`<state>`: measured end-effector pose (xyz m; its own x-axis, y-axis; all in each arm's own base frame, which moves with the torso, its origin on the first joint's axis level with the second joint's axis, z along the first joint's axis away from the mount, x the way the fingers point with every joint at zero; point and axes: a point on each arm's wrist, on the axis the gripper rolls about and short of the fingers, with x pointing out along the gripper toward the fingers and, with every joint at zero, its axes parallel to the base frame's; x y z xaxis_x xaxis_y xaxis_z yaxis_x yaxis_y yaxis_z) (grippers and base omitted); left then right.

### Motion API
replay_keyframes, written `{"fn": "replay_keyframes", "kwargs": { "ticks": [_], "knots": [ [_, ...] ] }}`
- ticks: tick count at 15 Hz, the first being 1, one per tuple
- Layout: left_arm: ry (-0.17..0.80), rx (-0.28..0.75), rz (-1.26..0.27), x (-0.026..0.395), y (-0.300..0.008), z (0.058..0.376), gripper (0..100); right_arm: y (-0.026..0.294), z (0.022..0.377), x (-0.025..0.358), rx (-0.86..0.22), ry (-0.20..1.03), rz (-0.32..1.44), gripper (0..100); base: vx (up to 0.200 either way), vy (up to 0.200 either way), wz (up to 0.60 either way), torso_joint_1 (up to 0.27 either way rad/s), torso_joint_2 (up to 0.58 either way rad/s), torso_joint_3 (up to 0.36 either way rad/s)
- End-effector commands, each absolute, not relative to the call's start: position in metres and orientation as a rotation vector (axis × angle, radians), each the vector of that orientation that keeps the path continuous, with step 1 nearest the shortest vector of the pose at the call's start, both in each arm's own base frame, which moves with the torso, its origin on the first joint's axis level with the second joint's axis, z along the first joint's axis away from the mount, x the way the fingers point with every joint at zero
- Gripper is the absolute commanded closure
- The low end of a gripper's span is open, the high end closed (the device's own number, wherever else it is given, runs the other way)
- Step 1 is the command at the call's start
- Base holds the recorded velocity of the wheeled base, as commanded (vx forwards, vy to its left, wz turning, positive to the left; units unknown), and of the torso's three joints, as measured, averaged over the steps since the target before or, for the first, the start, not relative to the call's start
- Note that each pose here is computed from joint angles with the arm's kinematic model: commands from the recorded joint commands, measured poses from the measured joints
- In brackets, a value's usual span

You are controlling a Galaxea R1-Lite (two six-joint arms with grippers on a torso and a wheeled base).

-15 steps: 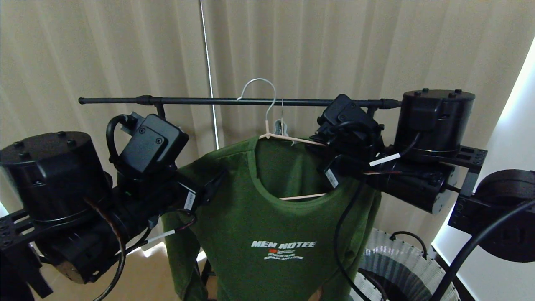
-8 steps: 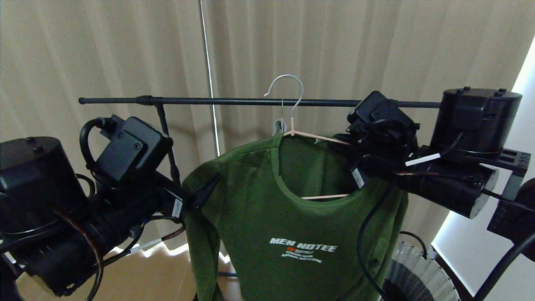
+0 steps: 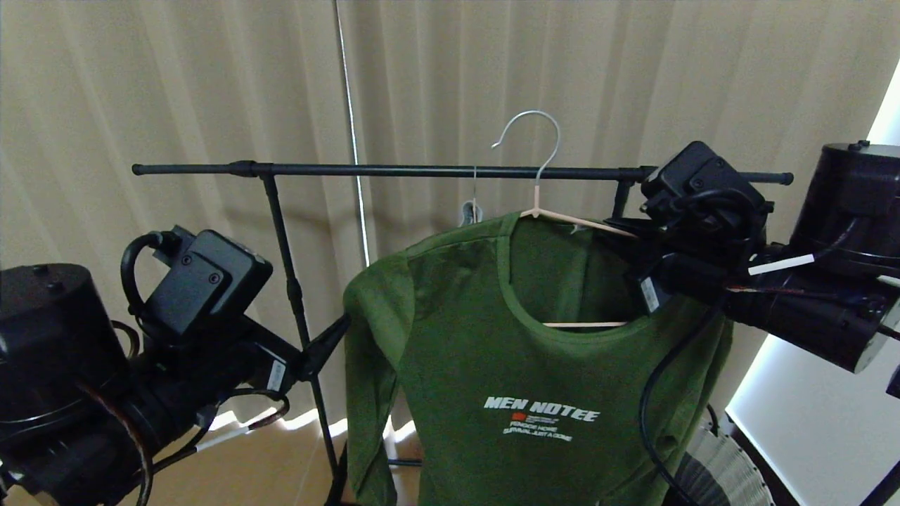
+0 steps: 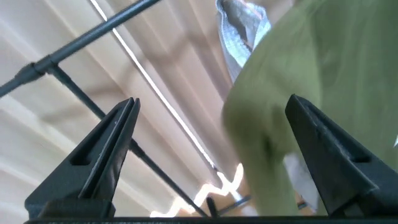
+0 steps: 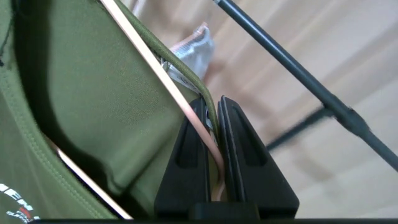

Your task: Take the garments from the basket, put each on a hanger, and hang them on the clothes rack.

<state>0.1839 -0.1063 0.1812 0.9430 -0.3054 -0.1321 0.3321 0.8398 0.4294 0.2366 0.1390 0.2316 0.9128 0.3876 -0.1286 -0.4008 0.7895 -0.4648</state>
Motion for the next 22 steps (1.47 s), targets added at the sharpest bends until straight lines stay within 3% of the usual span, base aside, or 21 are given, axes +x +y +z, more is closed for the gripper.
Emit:
{"fn": "replay_keyframes", "kwargs": {
  "ticks": [1,4,8,12,13,22],
  "knots": [
    [0.132,0.487,-0.354,0.179,-0.097,0.161,0,0.133,0.241,0.227,-0.495,-0.005,0.414,100,0.000,0.000,0.00,0.000,0.00,0.000],
    [0.192,0.447,-0.547,0.171,-0.094,0.141,0,0.132,0.242,0.224,-0.493,-0.012,0.419,100,0.000,0.000,0.00,0.000,0.00,0.000],
    [0.231,0.434,-0.538,0.187,-0.093,0.135,0,0.137,0.249,0.212,-0.483,-0.050,0.459,100,0.000,0.000,0.00,0.000,0.00,0.000],
    [0.193,0.425,-0.524,0.202,-0.098,0.138,0,0.135,0.257,0.202,-0.473,-0.083,0.471,100,0.000,0.000,0.00,0.000,0.00,0.000],
    [0.192,0.425,-0.521,0.203,-0.098,0.137,100,0.135,0.257,0.201,-0.471,-0.084,0.469,100,0.000,0.000,0.00,0.000,0.00,0.000],
    [0.220,0.420,-0.381,0.214,-0.067,0.131,100,0.126,0.259,0.202,-0.468,-0.085,0.432,100,0.000,0.000,0.00,0.000,0.00,0.000]
  ]
}}
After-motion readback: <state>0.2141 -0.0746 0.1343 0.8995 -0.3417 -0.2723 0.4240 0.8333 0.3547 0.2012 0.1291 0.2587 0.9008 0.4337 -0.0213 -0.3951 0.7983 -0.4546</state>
